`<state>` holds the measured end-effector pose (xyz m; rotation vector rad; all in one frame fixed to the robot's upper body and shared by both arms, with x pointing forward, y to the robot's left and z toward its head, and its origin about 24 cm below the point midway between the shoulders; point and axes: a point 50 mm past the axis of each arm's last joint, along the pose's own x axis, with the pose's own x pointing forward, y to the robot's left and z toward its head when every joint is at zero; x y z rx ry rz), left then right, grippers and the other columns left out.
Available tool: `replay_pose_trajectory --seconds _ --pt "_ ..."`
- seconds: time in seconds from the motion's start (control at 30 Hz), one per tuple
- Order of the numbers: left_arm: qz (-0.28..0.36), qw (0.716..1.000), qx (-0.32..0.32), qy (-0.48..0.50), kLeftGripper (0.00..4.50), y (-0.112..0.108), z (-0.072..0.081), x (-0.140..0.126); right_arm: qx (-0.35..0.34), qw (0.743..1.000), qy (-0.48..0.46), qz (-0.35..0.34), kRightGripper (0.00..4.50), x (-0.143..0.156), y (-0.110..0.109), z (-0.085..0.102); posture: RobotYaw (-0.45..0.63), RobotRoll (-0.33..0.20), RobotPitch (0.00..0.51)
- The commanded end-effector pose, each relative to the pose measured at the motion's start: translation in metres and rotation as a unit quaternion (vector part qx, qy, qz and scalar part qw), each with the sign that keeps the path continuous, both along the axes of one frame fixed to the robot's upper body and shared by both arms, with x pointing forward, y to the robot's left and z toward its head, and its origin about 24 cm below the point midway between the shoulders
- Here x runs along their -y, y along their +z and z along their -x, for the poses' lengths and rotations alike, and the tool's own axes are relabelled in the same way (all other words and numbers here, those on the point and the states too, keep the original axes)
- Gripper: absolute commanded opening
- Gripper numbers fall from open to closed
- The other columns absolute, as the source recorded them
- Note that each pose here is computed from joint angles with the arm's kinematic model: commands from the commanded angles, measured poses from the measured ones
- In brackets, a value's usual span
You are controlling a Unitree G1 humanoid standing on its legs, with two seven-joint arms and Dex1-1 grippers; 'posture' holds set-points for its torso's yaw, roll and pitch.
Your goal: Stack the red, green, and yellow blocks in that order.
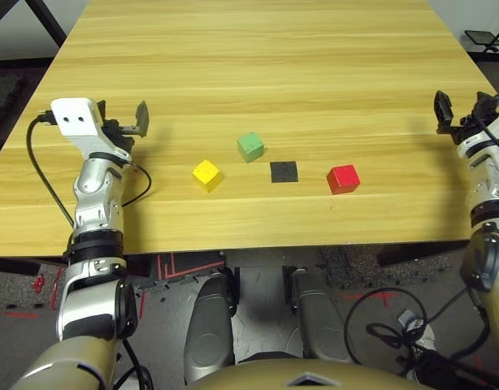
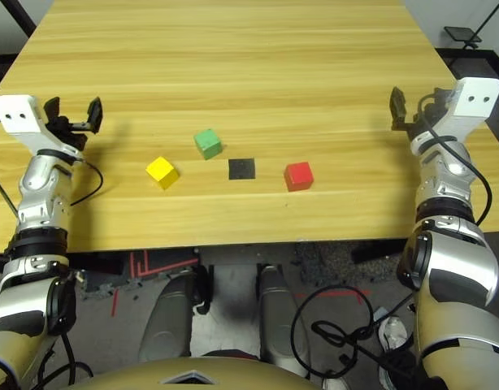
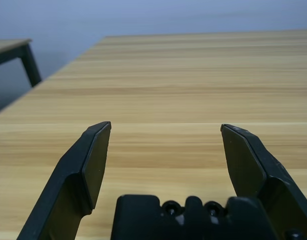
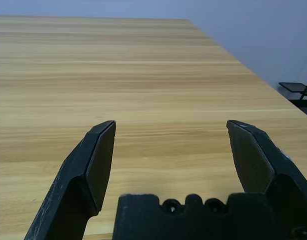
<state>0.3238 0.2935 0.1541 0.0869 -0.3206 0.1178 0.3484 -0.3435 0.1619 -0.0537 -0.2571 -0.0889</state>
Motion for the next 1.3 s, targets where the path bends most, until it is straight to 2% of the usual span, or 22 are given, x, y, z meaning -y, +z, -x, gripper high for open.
replay_pose_trajectory --seconds 0.03,0.1,0.17,0.23,0.3,0.4,0.5,0.6,0.7,0.77,0.93,1.0,1.1,1.3 --pt "-0.001 1.000 -0.008 0.012 4.47 -0.004 0.011 -0.005 -0.009 1.000 0.005 0.003 4.50 0.005 -0.002 0.004 0.02 -0.057 0.231" --pt "-0.002 1.000 -0.016 0.016 4.47 -0.009 0.014 -0.008 -0.012 1.000 0.003 0.006 4.50 0.006 -0.002 0.004 0.02 -0.057 0.229" --pt "-0.003 1.000 -0.015 0.010 4.47 -0.004 0.015 -0.010 -0.006 1.000 0.011 0.011 4.50 0.006 0.003 0.003 0.03 -0.053 0.237" --pt "-0.007 1.000 -0.005 -0.023 4.47 0.014 0.015 -0.010 0.003 0.998 0.056 0.021 4.50 -0.003 0.014 -0.001 0.04 -0.047 0.242" --pt "-0.020 0.996 -0.005 -0.092 4.47 0.036 0.015 -0.004 -0.005 0.988 0.148 0.053 4.50 -0.017 0.025 -0.005 0.06 -0.044 0.240" --pt "-0.046 0.980 -0.017 -0.192 4.47 0.062 0.017 0.006 -0.046 0.954 0.283 0.090 4.50 -0.036 0.035 0.000 0.08 -0.052 0.240" --pt "-0.081 0.958 -0.028 -0.272 4.47 0.086 0.023 0.013 -0.077 0.908 0.392 0.128 4.50 -0.051 0.046 0.010 0.08 -0.070 0.240" --pt "-0.122 0.915 -0.056 -0.380 4.47 0.100 0.032 0.029 -0.126 0.830 0.509 0.191 4.50 -0.070 0.053 0.026 0.08 -0.072 0.240" --pt "-0.148 0.877 -0.098 -0.448 4.47 0.098 0.037 0.046 -0.171 0.750 0.595 0.230 4.50 -0.088 0.056 0.038 0.09 -0.070 0.241" --pt "-0.163 0.861 -0.115 -0.469 4.47 0.094 0.038 0.052 -0.190 0.712 0.627 0.254 4.50 -0.094 0.056 0.044 0.10 -0.068 0.238" --pt "-0.179 0.826 -0.150 -0.514 4.47 0.081 0.043 0.074 -0.233 0.637 0.664 0.313 4.50 -0.107 0.049 0.056 0.11 -0.069 0.236" --pt "-0.195 0.810 -0.170 -0.527 4.47 0.074 0.047 0.080 -0.239 0.622 0.662 0.342 4.50 -0.109 0.048 0.056 0.12 -0.069 0.238" --pt "-0.201 0.799 -0.182 -0.537 4.47 0.067 0.050 0.085 -0.233 0.612 0.659 0.369 4.50 -0.111 0.047 0.049 0.14 -0.069 0.238" --pt "-0.206 0.795 -0.198 -0.535 4.47 0.056 0.056 0.083 -0.224 0.605 0.647 0.406 4.50 -0.112 0.041 0.033 0.16 -0.066 0.241"
